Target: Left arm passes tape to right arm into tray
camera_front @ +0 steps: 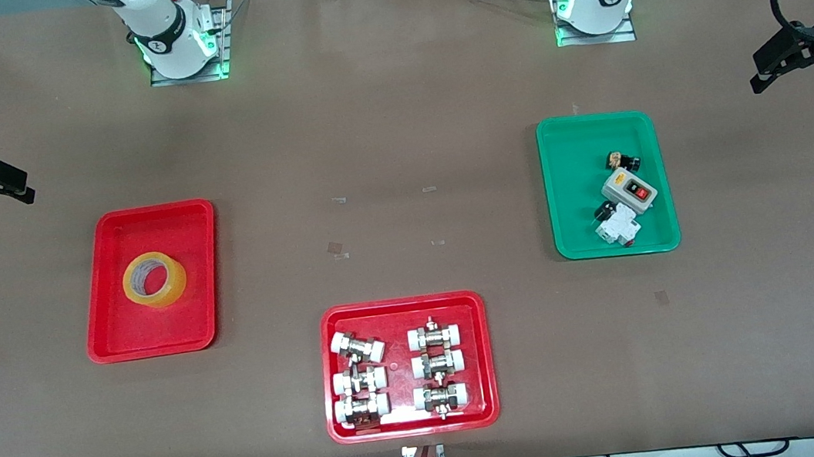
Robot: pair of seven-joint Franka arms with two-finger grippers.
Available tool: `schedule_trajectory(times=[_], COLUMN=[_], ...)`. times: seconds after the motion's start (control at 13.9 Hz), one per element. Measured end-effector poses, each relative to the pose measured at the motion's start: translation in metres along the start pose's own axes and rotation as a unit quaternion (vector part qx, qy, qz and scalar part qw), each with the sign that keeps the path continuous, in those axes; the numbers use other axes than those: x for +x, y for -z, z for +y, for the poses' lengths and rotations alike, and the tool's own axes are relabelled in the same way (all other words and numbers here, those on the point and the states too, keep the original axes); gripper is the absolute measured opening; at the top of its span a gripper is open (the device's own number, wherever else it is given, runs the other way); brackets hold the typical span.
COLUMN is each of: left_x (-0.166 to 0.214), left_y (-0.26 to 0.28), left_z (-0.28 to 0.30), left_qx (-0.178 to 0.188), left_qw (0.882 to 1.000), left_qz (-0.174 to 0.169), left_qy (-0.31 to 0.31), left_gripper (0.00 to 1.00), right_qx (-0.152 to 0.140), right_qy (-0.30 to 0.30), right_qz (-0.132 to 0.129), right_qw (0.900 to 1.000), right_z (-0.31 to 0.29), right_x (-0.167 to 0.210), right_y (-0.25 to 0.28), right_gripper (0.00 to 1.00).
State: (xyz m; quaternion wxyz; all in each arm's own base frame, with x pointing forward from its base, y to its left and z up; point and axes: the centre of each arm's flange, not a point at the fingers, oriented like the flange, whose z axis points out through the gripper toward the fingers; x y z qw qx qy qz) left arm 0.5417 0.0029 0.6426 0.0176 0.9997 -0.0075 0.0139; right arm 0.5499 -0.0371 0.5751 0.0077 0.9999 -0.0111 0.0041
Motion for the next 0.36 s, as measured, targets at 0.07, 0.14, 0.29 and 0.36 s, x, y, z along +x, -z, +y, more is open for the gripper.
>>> schedule_trajectory(times=[0.07,0.14,0.29,0.36], left_x=[0.0,0.0,0.0,0.0], left_y=[0.0,0.0,0.0,0.0], left_z=[0.0,0.0,-0.0002,-0.0006], left_qx=[0.0,0.0,0.0,0.0], left_qw=[1.0,1.0,1.0,1.0], left_qz=[0.0,0.0,0.0,0.0], left_qy=[0.0,0.0,0.0,0.001], left_gripper=[1.0,1.0,1.0,1.0], right_qx=[0.0,0.0,0.0,0.0], right_qy=[0.0,0.0,0.0,0.0], right_qz=[-0.002,-0.003,-0.003,-0.003], right_qw=[1.0,1.0,1.0,1.0], right_z=[-0.0001,-0.0002,-0.0002,-0.0002], right_x=[-0.001,-0.0018,-0.0031,-0.0035], right_y=[0.0006,0.0013,0.003,0.0033], right_gripper=[1.0,1.0,1.0,1.0])
